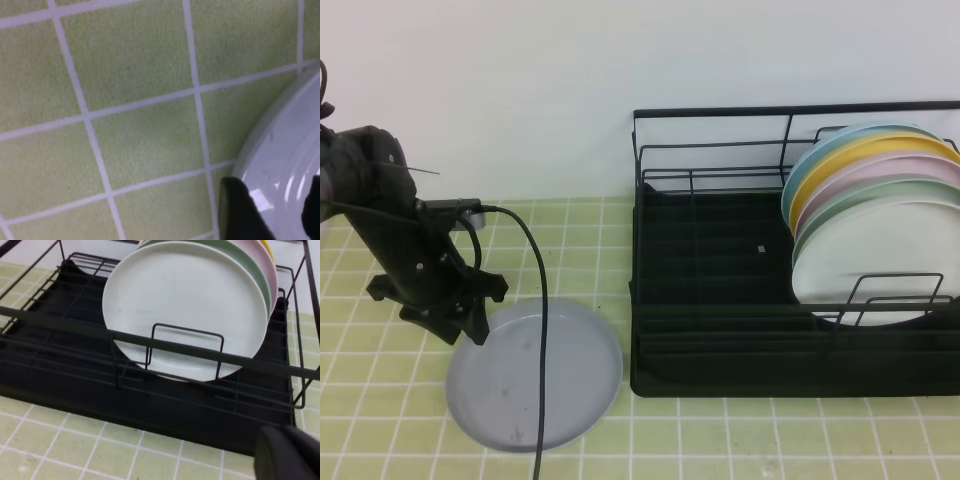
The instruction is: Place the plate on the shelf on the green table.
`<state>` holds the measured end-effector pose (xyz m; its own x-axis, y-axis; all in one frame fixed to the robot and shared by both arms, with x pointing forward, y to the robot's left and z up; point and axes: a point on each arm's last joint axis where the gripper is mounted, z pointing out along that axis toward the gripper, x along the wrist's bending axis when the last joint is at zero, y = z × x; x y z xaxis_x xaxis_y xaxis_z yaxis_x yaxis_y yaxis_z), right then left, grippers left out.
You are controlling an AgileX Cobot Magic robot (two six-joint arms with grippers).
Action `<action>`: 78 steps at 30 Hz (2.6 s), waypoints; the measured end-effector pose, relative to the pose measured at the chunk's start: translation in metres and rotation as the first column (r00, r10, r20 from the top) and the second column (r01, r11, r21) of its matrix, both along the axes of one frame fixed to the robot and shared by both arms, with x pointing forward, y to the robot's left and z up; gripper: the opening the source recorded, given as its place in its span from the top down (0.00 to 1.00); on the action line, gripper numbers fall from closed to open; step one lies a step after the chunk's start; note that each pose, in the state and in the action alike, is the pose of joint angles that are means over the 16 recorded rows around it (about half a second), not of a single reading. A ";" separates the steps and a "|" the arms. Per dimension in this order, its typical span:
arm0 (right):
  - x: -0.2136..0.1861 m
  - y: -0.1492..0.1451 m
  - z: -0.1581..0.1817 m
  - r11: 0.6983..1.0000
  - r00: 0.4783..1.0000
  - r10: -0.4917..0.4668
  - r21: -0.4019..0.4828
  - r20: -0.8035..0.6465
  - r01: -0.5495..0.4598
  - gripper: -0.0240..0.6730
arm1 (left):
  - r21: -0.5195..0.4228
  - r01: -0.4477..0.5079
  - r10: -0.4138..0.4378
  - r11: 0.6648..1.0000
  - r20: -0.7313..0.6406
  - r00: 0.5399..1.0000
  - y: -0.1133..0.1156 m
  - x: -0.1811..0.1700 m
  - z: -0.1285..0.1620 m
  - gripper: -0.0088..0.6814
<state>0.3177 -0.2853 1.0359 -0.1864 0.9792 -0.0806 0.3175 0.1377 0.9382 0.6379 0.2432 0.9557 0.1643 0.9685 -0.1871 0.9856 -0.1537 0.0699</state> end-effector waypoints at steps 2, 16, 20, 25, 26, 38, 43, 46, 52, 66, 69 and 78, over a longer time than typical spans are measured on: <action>0.000 0.000 0.000 1.000 1.000 0.000 0.000 0.000 0.000 0.97 | 0.000 0.004 -0.004 1.000 0.003 1.000 0.000 0.000 0.000 0.59; 0.000 0.000 0.000 1.000 1.000 0.000 0.000 0.000 0.000 0.97 | 0.001 0.023 -0.023 1.000 0.012 1.000 0.000 0.001 -0.001 0.65; 0.000 0.000 0.000 1.000 1.000 0.000 0.000 0.000 0.000 0.97 | 0.002 0.033 -0.033 0.999 0.019 0.999 0.000 0.001 -0.001 0.66; 0.000 0.000 0.000 1.000 1.000 0.000 0.000 -0.001 0.000 0.97 | 0.003 0.048 -0.048 0.999 0.029 0.998 0.000 0.002 -0.001 0.69; 0.000 0.000 0.000 1.000 1.000 0.000 0.000 -0.001 0.000 0.97 | 0.004 0.051 -0.051 0.999 0.031 0.998 0.000 0.002 -0.001 0.69; 0.000 0.000 0.000 1.000 1.000 0.001 0.002 -0.001 -0.001 0.97 | 0.005 0.072 -0.072 0.997 0.056 0.996 -0.001 0.004 -0.001 0.65; 0.000 0.000 0.000 1.000 1.000 0.001 0.001 0.000 -0.001 0.97 | 0.002 0.079 -0.079 0.997 0.064 0.995 -0.001 0.004 0.000 0.59; 0.000 0.000 0.000 1.000 1.000 0.001 0.001 0.002 -0.001 0.97 | -0.001 0.083 -0.083 0.997 0.065 0.994 -0.001 0.005 0.000 0.57; 0.000 0.000 0.000 1.000 1.000 0.001 0.002 0.004 -0.001 0.97 | -0.002 0.094 -0.094 0.996 0.060 0.994 -0.001 0.005 -0.002 0.58; 0.000 0.000 0.001 1.000 1.000 -0.001 0.002 0.008 0.001 0.97 | 0.005 0.103 -0.103 0.995 0.006 0.995 -0.001 0.005 -0.019 0.68; 0.000 0.000 0.001 1.000 1.000 -0.001 0.002 0.009 0.001 0.97 | 0.005 0.103 -0.103 0.995 0.002 0.995 -0.001 0.005 -0.020 0.71; 0.000 0.000 0.001 1.000 1.000 -0.002 0.002 0.015 0.002 0.97 | 0.005 0.104 -0.104 0.995 0.002 0.995 -0.001 0.006 -0.019 0.88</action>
<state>0.3182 -0.2854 1.0373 -0.1829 0.9798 -0.0811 0.3035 0.1347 0.9433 0.6434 0.2422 0.9367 0.2647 0.9470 -0.1820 0.9641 -0.2559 0.0708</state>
